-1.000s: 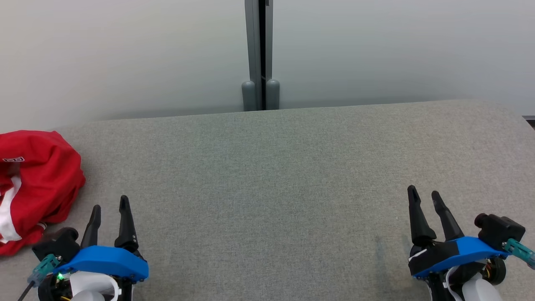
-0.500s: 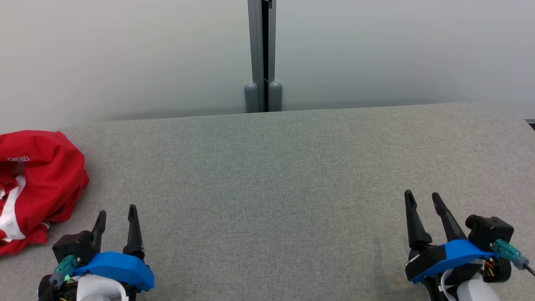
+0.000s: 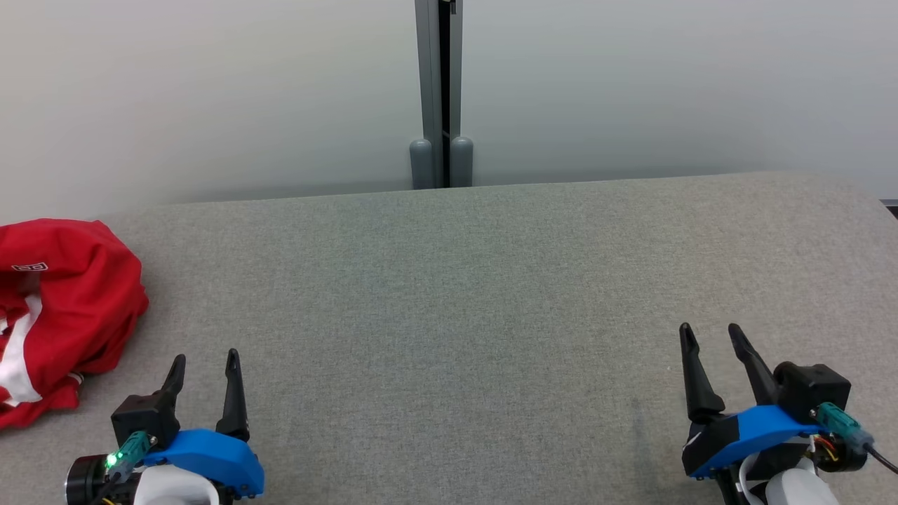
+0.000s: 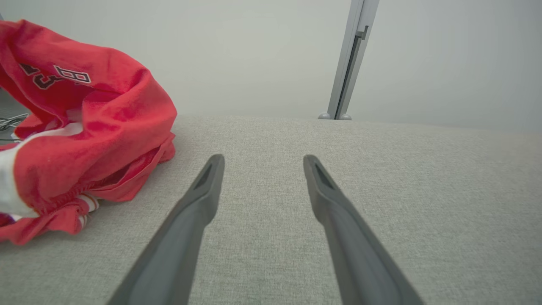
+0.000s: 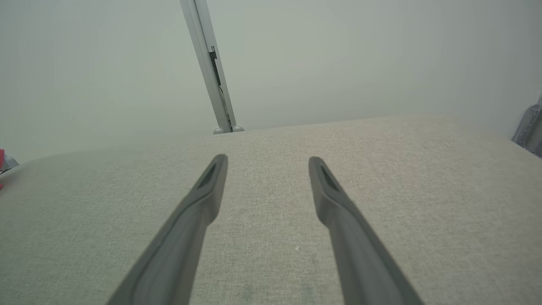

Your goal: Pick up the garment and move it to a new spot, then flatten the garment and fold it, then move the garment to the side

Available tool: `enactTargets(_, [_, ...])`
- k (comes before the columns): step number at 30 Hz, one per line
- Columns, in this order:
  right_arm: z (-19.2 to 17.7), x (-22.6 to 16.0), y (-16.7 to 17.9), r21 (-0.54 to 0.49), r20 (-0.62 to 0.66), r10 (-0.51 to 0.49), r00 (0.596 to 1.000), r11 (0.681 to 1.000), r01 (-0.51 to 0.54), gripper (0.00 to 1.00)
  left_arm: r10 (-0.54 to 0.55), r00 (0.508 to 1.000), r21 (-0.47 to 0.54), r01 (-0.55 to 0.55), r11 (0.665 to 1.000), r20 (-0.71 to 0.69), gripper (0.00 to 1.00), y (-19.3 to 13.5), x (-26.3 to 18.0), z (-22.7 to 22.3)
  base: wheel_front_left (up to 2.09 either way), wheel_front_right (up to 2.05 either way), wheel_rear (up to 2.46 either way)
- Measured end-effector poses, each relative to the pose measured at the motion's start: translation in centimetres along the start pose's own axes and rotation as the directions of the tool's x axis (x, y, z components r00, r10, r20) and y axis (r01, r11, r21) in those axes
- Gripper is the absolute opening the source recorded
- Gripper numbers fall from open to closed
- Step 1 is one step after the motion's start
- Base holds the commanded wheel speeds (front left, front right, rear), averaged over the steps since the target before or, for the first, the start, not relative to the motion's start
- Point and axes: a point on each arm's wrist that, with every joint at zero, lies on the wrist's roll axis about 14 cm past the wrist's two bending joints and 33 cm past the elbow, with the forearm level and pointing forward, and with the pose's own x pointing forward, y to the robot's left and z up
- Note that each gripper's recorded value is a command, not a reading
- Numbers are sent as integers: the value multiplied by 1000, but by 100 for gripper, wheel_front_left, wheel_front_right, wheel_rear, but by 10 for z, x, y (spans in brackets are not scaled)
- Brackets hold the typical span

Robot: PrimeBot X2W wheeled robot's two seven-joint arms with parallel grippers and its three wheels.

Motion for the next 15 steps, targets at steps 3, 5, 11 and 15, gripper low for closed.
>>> enactTargets(3, [0, 0, -4, -26, 1, -8, 1000, 1000, 8, 100, -4, 1000, 23, 4, 1000, -2, 100, -1, 0, -1, 0, 0, 0])
enactTargets(5, [1, 0, -6, -42, 5, -11, 1000, 999, 11, 100, -6, 1000, 38, 6, 999, -2, 100, -1, 0, -2, 0, 0, 0])
enactTargets(11, [2, 0, -12, -80, 11, -24, 1000, 996, 25, 100, -2, 1000, 80, 2, 997, 2, 100, 1, 1, -2, 0, 0, 0])
enactTargets(15, [2, 0, -12, -108, 12, -21, 1000, 994, 22, 100, -4, 1000, 107, 3, 994, 6, 100, 2, 1, -1, 0, 0, 0])
